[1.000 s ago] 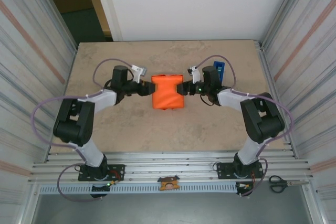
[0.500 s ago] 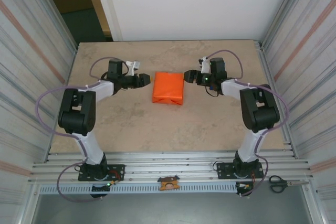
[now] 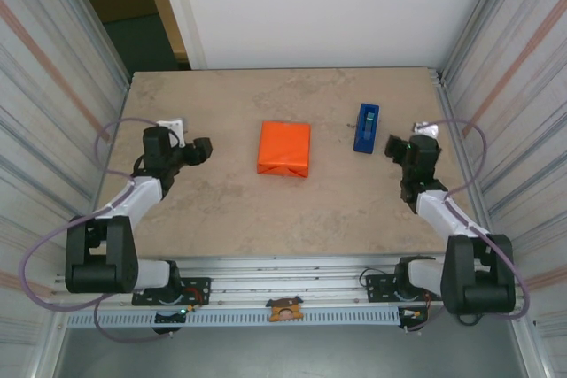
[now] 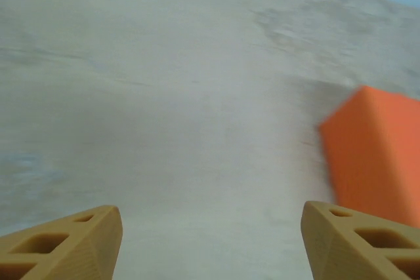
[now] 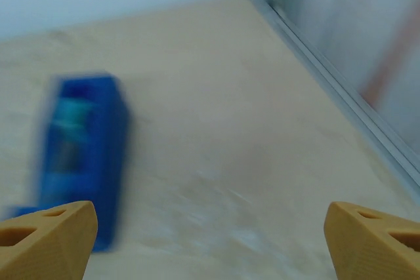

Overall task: Wrap the gift box in paper
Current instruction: Reset both arms

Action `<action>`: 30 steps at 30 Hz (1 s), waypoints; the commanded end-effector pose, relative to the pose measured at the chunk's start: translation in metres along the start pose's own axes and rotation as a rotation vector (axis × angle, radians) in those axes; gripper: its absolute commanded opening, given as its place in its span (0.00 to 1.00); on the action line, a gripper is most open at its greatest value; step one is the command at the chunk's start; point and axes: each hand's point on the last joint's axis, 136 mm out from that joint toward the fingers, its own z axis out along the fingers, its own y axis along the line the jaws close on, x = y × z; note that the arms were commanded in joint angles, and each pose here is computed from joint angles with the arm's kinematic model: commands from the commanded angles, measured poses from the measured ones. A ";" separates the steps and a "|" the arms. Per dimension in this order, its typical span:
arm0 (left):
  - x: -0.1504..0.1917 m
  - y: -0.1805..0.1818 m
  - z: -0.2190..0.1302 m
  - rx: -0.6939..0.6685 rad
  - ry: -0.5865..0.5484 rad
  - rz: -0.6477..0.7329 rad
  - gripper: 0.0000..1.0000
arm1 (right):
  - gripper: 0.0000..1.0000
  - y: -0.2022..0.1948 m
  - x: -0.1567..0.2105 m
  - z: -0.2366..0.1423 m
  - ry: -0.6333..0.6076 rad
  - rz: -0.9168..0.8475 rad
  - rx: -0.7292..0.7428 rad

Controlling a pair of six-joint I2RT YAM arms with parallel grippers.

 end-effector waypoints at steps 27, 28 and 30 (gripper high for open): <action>0.023 0.040 0.021 -0.187 -0.199 0.268 0.99 | 0.98 0.015 0.038 0.039 -0.064 -0.037 -0.078; 0.025 0.039 0.020 -0.186 -0.185 0.267 0.99 | 0.98 0.015 0.039 0.040 -0.061 -0.038 -0.078; 0.024 0.039 0.021 -0.188 -0.193 0.268 0.99 | 0.98 0.017 0.038 0.039 -0.063 -0.047 -0.074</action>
